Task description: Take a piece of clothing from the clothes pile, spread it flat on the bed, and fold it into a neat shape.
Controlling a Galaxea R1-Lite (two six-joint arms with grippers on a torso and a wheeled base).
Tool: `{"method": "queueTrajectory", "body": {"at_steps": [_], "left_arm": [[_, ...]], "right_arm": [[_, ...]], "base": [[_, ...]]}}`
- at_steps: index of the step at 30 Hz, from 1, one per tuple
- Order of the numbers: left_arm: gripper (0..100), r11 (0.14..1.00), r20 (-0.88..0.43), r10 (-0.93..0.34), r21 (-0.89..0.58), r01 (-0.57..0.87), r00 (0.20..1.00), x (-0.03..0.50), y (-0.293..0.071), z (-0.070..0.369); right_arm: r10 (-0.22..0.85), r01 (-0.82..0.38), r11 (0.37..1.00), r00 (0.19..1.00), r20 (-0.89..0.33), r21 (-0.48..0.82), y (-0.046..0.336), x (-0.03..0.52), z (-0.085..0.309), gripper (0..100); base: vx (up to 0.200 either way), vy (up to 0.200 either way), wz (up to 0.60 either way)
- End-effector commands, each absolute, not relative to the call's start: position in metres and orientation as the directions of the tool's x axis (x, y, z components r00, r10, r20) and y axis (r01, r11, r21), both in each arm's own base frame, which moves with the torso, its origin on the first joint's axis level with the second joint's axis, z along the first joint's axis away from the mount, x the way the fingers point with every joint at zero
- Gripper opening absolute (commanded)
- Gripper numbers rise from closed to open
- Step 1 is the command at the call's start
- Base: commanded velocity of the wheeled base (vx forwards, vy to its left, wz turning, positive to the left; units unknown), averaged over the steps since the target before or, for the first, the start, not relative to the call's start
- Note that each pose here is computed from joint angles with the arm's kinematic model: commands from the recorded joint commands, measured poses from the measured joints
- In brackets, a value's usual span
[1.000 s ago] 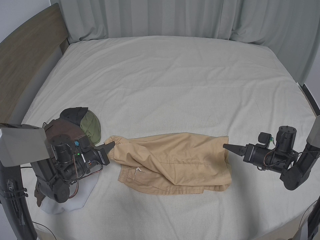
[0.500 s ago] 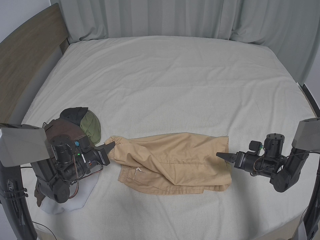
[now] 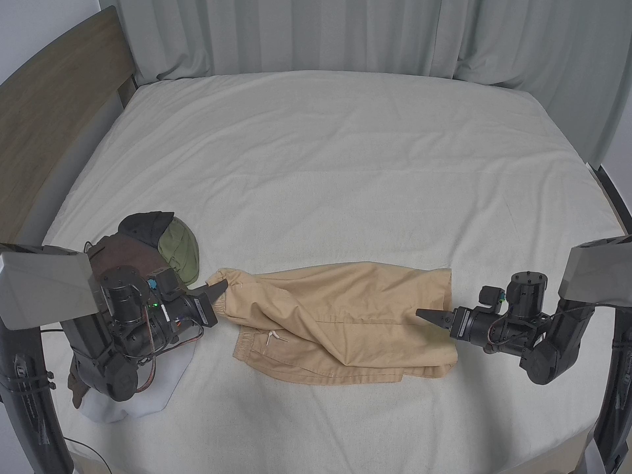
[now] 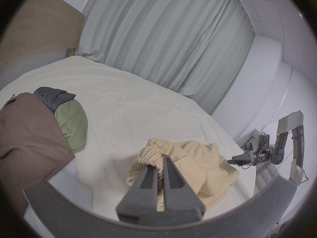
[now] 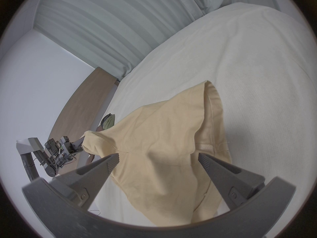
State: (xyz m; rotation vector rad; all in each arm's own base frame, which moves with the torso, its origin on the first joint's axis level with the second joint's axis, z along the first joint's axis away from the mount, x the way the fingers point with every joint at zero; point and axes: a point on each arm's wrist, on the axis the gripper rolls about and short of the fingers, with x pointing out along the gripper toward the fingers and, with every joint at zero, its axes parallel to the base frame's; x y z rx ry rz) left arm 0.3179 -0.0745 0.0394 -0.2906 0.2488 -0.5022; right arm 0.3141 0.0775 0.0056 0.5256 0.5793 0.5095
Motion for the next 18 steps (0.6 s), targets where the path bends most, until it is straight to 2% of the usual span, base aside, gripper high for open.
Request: {"method": "queueTrajectory", "body": {"at_steps": [1,3,4,13,18], "left_arm": [[0,0.837,-0.161,-0.505,-0.332,0.435,0.848,0.318,-0.075,0.040],[0,0.836,-0.161,-0.506,-0.332,0.436,0.847,0.318,-0.075,0.040],[0,0.836,-0.161,-0.506,-0.332,0.436,0.847,0.318,-0.075,0.040],[0,0.838,-0.156,-0.502,-0.331,0.434,0.850,0.319,-0.074,0.040],[0,0.839,-0.151,-0.500,-0.329,0.433,0.853,0.321,-0.073,0.041]], "right_arm": [[0.578,-0.292,0.754,0.720,-0.384,0.588,0.080,0.314,0.000,100],[0.570,-0.287,0.756,0.730,-0.378,0.588,0.081,0.316,-0.005,100],[0.572,-0.288,0.754,0.730,-0.375,0.590,0.082,0.316,-0.006,0],[0.570,-0.292,0.755,0.735,-0.367,0.588,0.080,0.313,-0.010,0],[0.582,-0.325,0.743,0.746,-0.323,0.586,0.077,0.306,-0.003,0]], "base": [[0.000,0.000,0.00],[0.000,0.000,0.00],[0.000,0.000,0.00],[0.000,0.000,0.00],[0.000,0.000,0.00]]}}
